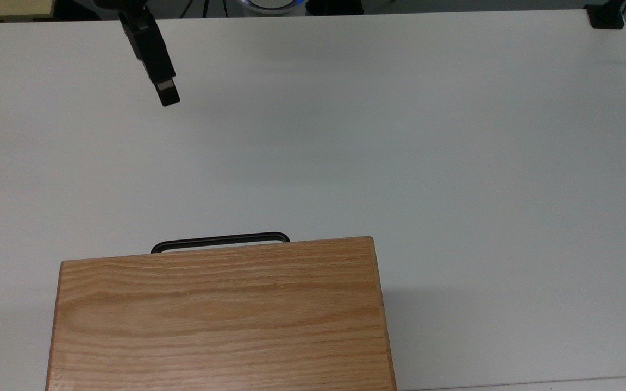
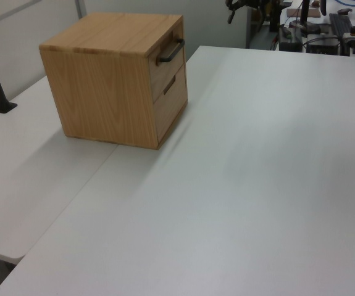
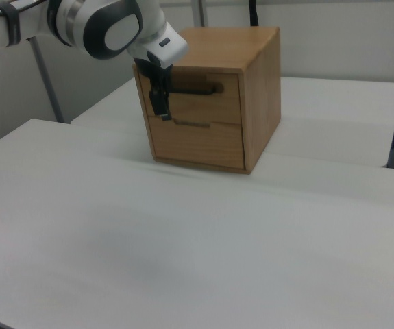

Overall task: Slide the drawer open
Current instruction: 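Lower the gripper toward the black handle of the upper drawer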

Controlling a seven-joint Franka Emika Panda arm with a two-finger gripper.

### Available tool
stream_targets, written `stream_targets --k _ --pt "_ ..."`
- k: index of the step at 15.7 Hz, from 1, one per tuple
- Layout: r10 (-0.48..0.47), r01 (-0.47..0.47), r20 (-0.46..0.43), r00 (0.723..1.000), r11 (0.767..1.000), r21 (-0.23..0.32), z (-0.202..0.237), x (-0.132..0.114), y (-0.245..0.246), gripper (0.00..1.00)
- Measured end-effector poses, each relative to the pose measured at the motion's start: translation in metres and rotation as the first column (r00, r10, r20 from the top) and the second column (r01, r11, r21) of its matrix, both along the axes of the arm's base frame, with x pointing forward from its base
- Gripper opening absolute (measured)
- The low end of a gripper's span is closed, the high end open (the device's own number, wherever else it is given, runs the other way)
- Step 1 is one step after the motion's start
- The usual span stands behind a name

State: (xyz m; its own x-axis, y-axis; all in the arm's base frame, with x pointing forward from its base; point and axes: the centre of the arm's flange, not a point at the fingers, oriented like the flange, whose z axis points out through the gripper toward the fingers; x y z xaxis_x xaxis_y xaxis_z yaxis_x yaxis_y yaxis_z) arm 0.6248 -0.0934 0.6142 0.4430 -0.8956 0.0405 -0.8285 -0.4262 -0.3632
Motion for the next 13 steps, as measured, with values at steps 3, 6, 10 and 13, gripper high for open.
stream_targets --k 3,6,10,13 --pt "-0.070 0.069 0.040 0.997 0.997 0.026 -0.009 0.016 0.016 1.00" --pt "-0.147 0.142 0.133 0.980 0.989 0.052 -0.023 0.041 0.042 0.96" --pt "-0.167 0.157 0.224 0.960 0.986 0.061 -0.050 0.069 0.075 0.90" --pt "-0.202 0.193 0.293 0.934 0.979 0.062 -0.063 0.083 0.095 0.86"
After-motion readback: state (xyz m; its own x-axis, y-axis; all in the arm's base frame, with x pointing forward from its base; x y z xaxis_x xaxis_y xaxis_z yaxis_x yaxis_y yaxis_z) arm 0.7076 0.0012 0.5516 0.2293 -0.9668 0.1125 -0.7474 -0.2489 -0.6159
